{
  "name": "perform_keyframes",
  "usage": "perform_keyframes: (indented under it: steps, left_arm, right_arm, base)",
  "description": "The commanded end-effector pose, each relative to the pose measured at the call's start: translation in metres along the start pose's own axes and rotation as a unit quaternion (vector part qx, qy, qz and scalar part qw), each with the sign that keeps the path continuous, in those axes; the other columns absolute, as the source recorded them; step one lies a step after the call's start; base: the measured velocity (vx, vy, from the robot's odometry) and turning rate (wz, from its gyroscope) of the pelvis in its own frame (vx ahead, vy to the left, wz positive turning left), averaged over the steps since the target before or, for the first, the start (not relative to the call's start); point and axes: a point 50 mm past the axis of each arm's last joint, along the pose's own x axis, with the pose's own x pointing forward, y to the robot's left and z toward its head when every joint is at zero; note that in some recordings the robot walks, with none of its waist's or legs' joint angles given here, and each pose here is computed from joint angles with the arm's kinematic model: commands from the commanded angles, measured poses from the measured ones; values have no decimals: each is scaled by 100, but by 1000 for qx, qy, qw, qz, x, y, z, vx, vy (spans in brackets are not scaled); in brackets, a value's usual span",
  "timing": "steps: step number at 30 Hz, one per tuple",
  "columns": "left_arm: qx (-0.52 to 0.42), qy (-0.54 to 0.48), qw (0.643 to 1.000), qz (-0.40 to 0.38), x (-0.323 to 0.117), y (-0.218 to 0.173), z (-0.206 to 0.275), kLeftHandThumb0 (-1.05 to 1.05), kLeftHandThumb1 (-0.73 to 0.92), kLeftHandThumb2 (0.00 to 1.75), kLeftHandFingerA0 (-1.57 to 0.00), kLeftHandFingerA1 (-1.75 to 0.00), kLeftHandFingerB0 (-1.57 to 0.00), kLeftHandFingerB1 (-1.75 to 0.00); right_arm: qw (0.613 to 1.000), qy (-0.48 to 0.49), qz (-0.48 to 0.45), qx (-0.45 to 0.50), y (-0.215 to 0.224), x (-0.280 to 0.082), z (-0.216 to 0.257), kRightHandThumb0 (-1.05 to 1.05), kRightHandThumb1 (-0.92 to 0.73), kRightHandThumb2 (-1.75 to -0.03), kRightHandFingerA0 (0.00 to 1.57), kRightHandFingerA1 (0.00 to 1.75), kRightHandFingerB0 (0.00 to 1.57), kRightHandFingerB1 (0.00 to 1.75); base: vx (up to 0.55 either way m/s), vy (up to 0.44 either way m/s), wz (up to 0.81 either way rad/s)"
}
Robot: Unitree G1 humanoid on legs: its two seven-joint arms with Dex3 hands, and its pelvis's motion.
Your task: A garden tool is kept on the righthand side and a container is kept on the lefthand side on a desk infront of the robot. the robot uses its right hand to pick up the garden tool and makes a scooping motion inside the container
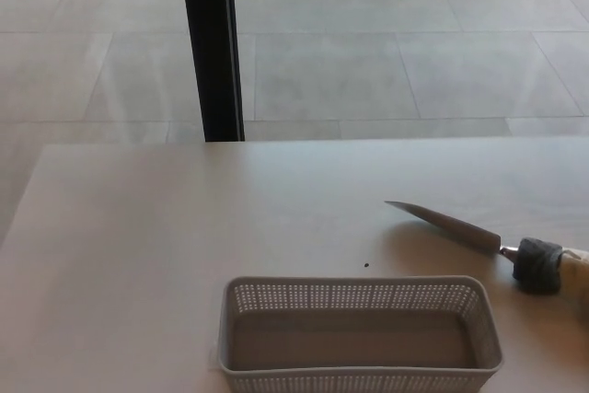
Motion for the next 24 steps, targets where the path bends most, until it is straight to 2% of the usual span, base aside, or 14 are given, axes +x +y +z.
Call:
perform_keyframes:
  steps: [1,2,3,4,6,7,13,14,15,18,19,21,23,24]
  left_arm:
    - [-15,0,1000,21,-3,15,-6,-46,59,57,-63,-66,-61,-45]
    - [-15,-2,1000,21,-3,16,-5,-46,59,57,-66,-67,-61,-45]
    - [-12,-2,1000,21,-3,16,-5,-47,60,58,-64,-65,-59,-45]
    - [-9,0,1000,22,-3,15,-6,-47,60,58,-65,-66,-59,-45]
    - [-5,-3,1000,20,-3,15,-5,-47,60,58,-66,-65,-61,-45]
    - [-4,-3,1000,20,-3,15,-4,-47,60,57,-67,-65,-59,-45]
    - [-12,-7,1000,17,-2,14,-3,-51,58,58,-55,-70,-61,-47]
    - [-9,-13,1000,16,-3,14,-2,-50,59,58,-57,-67,-59,-46]
    - [-9,-12,1000,15,-3,14,-2,-51,60,58,-56,-65,-59,-45]
    - [-6,-6,1000,16,-2,13,-3,-47,61,59,-58,-62,-56,-44]
    - [-6,-7,1000,15,-2,13,-4,-50,60,59,-57,-65,-56,-45]
    - [-2,-4,1000,15,-2,13,-4,-48,61,59,-58,-60,-57,-44]
    - [-14,-2,1000,16,-2,12,-5,-47,60,58,-72,-69,-59,-45]
    - [-18,-1,1000,16,-2,11,-6,-47,58,58,-71,-71,-61,-45]
  right_arm:
    - [934,32,236,-266,54,5,-10,-75,-55,-97,1,32,7,27]
    - [927,31,245,-282,57,5,-13,-79,-74,-63,6,27,8,22]
    - [921,35,254,-295,59,6,-16,-79,-75,-63,5,27,8,22]
    - [916,37,260,-303,61,6,-20,-87,-60,-98,4,29,6,22]
    - [904,60,271,-324,64,6,-30,-81,-57,-99,4,30,5,23]
    - [901,67,274,-329,65,6,-33,-85,-76,-63,6,28,6,23]
    - [867,94,309,-380,68,3,-49,-88,-63,-102,2,39,12,30]
    - [862,102,314,-385,70,3,-53,-89,-71,-68,11,35,15,28]
    - [860,107,316,-387,71,3,-55,-39,-36,-101,2,52,0,48]
    - [851,116,325,-395,73,3,-56,-39,-37,-101,2,51,0,47]
    - [849,117,330,-396,76,2,-59,-84,-78,-64,14,34,21,28]
    - [848,119,333,-395,78,1,-61,-83,-77,-64,16,34,21,29]
    - [850,115,343,-384,86,0,-64,-80,-76,-64,29,38,23,28]
    - [845,116,351,-386,92,-1,-65,-81,-61,-98,22,48,12,41]
  base:
    - [0,0,0]
    - [0,0,0]
    - [0,0,0]
    - [0,0,0]
    - [0,0,0]
    - [0,0,0]
    - [0,0,0]
    - [0,0,0]
    - [0,0,0]
    - [0,0,0]
    - [0,0,0]
    - [0,0,0]
    - [0,0,0]
    - [0,0,0]
